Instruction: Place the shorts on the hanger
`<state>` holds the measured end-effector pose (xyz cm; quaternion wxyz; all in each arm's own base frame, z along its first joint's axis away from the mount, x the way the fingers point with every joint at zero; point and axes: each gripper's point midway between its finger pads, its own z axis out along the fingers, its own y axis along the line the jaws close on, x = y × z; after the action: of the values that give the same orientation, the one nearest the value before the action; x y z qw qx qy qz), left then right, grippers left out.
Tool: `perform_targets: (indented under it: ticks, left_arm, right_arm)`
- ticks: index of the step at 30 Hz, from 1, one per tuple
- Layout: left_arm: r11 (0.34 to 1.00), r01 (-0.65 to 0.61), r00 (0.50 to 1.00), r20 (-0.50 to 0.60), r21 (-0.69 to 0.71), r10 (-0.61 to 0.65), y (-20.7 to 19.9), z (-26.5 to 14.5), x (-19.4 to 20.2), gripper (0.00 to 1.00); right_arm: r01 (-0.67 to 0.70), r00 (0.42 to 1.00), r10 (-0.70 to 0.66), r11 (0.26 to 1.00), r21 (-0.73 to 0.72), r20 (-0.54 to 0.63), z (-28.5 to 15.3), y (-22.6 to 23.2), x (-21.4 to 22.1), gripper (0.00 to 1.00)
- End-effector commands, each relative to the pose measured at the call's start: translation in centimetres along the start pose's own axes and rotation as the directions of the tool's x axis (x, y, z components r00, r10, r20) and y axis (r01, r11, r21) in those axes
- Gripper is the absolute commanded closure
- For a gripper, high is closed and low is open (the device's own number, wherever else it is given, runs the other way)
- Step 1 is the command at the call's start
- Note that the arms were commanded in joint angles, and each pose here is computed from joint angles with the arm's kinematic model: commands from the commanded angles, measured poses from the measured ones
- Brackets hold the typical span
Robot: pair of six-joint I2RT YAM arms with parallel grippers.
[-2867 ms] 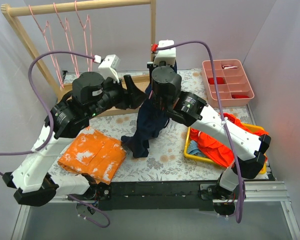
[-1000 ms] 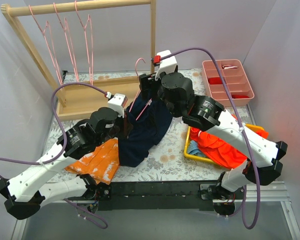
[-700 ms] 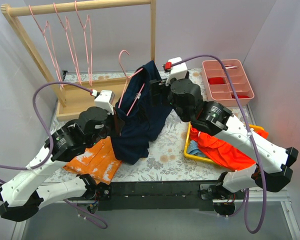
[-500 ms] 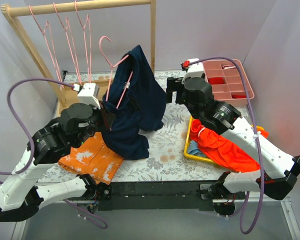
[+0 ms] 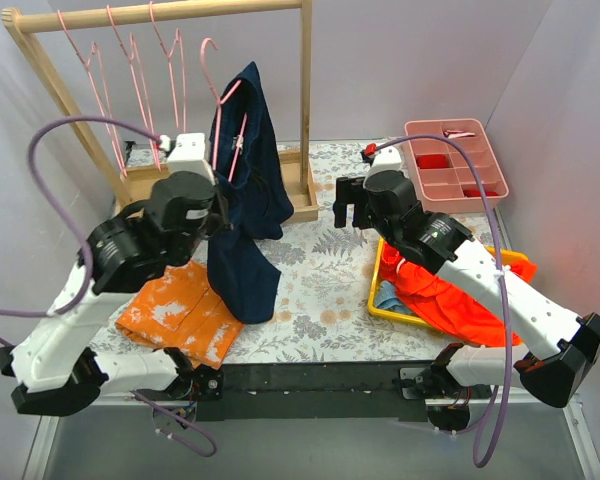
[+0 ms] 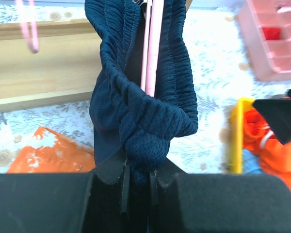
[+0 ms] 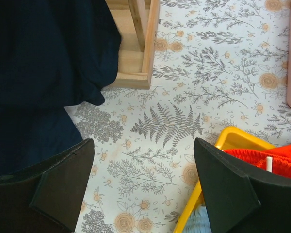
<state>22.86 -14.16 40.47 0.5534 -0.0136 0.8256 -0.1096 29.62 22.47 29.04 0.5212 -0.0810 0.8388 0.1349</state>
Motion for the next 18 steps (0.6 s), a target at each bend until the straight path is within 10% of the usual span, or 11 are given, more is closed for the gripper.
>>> perform_targets:
  ticks: [1,18]
  left_arm:
    - [1.000,0.012,0.994,0.109,-0.018,-0.010,-1.5,1.7,-3.1,1.00]
    - [0.999,-0.008,0.973,0.231,0.039,-0.001,-3.6,9.3,-12.8,1.00]
  right_arm:
    - [-0.045,0.998,0.046,0.998,-0.047,0.033,-0.7,0.6,-0.9,0.10]
    - [-0.073,0.997,0.074,0.993,-0.093,0.009,-1.4,1.0,0.2,0.11]
